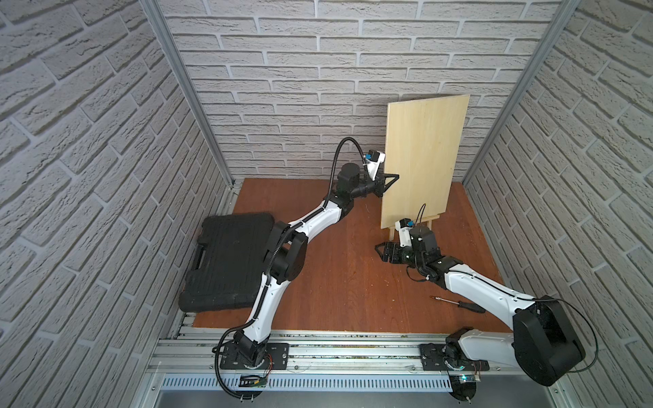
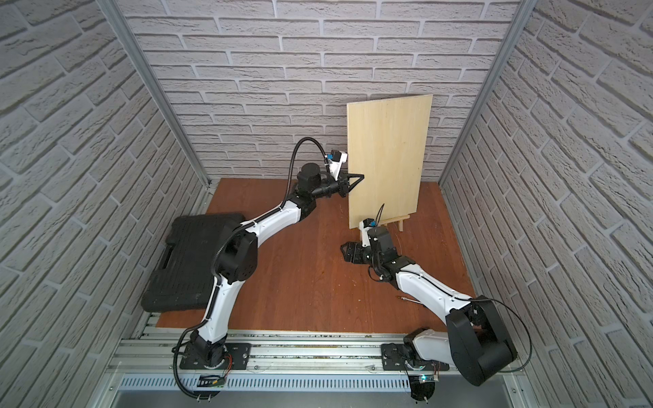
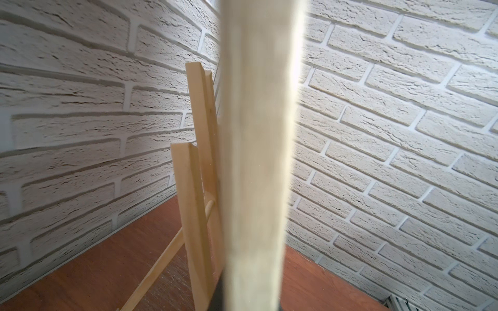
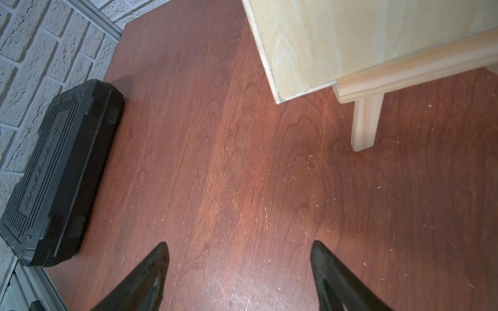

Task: Disassemble the easel
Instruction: Pick up the drawing board from the easel.

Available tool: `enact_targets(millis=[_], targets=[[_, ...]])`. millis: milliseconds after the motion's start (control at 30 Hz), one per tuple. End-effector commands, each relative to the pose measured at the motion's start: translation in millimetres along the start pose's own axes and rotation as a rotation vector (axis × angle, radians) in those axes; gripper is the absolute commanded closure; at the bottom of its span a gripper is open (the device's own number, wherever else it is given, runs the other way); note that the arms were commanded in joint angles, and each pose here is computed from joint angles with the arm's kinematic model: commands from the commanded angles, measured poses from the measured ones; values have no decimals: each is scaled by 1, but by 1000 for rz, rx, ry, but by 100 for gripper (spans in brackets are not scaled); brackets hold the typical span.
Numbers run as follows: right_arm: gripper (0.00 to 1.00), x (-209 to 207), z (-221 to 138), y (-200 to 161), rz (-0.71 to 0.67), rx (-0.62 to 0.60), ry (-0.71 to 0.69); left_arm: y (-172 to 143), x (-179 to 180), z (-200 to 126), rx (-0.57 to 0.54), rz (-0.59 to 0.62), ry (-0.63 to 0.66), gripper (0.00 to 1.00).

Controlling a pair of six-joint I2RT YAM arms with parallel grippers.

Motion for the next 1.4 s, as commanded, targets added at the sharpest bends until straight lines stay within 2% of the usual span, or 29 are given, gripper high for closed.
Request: enact_targets(millis=[0,533,833,1100,1233,1367], targets=[[18,10,-2,8,-27,-34,36,136,-54,-27,-357,232,-67,100],[19,9,-1,8,-26,-30,30,184,-68,-47,-503,225,-54,100],[19,8,0,7,-24,-29,26,203,-69,-48,-585,184,-59,100],[19,9,-4,8,-29,-43,29,234,-93,-60,-644,170,-120,100],[19,13,-15,9,-41,-78,56,251,-109,-78,-666,158,-148,100],[19,19,-26,9,-57,-109,96,266,-121,-102,-666,159,-120,100]])
Point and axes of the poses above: each gripper's point midway between its finger pads, its own z axis out along the fingers, its own x axis along the line the jaws close on, y = z × x, the point moved 3 cm from there along -z, back along the fingers, and after that the axes turned 10 degrees about z, right-handed, at the moved point
